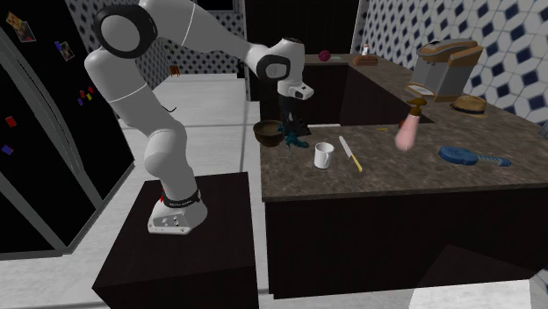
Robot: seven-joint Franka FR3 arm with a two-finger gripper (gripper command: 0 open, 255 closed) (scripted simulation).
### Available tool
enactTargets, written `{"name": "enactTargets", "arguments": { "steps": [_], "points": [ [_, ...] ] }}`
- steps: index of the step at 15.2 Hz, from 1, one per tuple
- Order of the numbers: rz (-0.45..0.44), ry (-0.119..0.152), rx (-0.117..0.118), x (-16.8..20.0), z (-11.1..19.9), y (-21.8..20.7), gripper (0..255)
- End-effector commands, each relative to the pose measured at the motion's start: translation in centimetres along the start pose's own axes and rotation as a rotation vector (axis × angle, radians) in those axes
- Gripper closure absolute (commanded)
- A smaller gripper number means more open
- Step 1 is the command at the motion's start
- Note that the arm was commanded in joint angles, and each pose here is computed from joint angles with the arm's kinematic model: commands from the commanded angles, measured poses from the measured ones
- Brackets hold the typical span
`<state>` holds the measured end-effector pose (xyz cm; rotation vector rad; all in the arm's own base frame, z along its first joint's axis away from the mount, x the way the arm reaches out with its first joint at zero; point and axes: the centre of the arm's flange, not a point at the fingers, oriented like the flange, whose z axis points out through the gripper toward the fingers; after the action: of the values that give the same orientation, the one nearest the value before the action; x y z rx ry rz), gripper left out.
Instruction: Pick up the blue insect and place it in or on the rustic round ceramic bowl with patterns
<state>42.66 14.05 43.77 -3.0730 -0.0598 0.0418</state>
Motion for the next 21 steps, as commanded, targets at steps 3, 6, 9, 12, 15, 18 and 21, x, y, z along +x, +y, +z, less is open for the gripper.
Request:
{"name": "enactTargets", "arguments": {
  "steps": [3,6,9,12,15,18,21],
  "points": [
    [0.0,0.0,0.0,-0.1,-2.2,-0.1,255],
    [0.0,0.0,0.0,-0.4,-3.0,-1.4,255],
    [0.0,0.0,0.0,-1.2,-2.9,-5.3,255],
    [0.0,0.0,0.0,-2.0,-2.8,-9.2,255],
    [0.0,0.0,0.0,-2.8,-2.7,-13.1,255],
    [0.0,0.0,0.0,-3.5,-2.6,-17.0,255],
    [0.0,0.0,0.0,-4.3,-2.5,-20.8,255]
  ]
}}
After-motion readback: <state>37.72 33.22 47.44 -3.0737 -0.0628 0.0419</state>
